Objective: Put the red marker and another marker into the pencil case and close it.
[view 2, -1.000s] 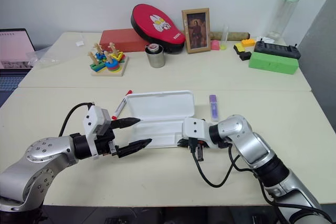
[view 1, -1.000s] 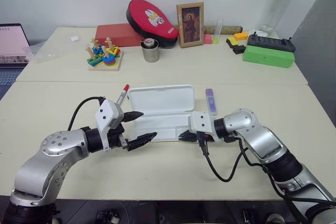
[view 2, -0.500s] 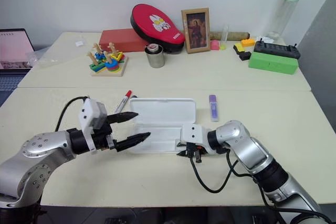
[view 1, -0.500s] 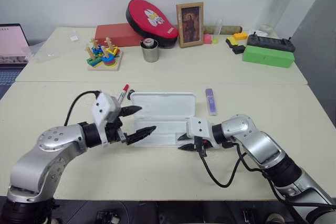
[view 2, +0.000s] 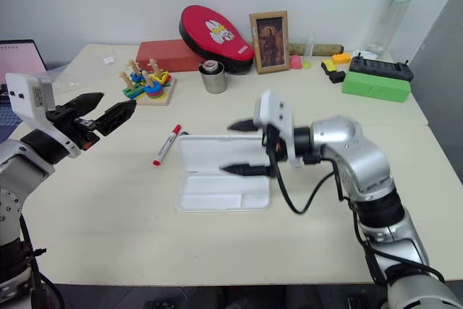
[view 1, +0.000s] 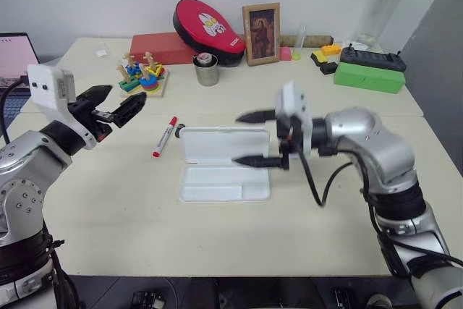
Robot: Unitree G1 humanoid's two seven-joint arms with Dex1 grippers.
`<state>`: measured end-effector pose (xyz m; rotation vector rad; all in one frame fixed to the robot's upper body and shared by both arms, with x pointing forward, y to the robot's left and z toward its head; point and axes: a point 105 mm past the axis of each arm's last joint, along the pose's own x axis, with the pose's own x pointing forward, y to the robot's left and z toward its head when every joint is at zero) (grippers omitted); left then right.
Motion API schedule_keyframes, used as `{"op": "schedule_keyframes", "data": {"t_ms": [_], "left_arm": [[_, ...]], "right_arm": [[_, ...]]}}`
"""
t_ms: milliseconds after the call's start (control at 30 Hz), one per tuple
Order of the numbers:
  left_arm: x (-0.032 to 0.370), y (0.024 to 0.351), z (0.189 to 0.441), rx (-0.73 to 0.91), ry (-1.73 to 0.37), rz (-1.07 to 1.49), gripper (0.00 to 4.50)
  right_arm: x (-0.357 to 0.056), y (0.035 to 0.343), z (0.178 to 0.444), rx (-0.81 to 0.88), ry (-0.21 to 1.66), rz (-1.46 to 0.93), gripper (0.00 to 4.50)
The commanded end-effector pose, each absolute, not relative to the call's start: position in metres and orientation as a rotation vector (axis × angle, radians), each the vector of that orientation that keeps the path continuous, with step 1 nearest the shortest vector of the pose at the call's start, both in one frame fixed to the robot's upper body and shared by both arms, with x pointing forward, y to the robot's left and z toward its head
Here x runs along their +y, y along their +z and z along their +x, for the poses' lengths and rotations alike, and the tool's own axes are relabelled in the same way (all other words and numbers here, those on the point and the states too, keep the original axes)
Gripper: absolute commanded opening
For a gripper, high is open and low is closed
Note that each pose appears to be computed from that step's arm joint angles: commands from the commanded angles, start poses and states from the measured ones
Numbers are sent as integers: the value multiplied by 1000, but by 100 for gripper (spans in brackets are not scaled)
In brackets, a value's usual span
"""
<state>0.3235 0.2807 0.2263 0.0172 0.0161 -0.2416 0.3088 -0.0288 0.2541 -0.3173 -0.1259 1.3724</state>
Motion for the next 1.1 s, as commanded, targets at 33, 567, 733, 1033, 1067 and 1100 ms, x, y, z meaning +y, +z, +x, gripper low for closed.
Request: {"op": "schedule_keyframes", "data": {"t_ms": [33, 567, 733, 1033, 1067, 1100], "left_arm": [[285, 203, 327, 130, -206, 64, 450], [269, 125, 358, 428, -295, 77, 450], [265, 110, 358, 476, -314, 95, 450], [267, 106, 360, 483, -301, 140, 335], [265, 106, 359, 481, -305, 138, 319], [265, 107, 359, 480, -307, 137, 297]], "right_arm": [[-32, 276, 323, -193, 1296, -279, 444], [-19, 288, 321, -255, 1290, -267, 444], [-18, 291, 317, -270, 1307, -261, 444], [-17, 289, 314, -263, 1329, -267, 450], [-17, 289, 314, -262, 1330, -268, 450], [-17, 288, 313, -262, 1331, -268, 450]]}}
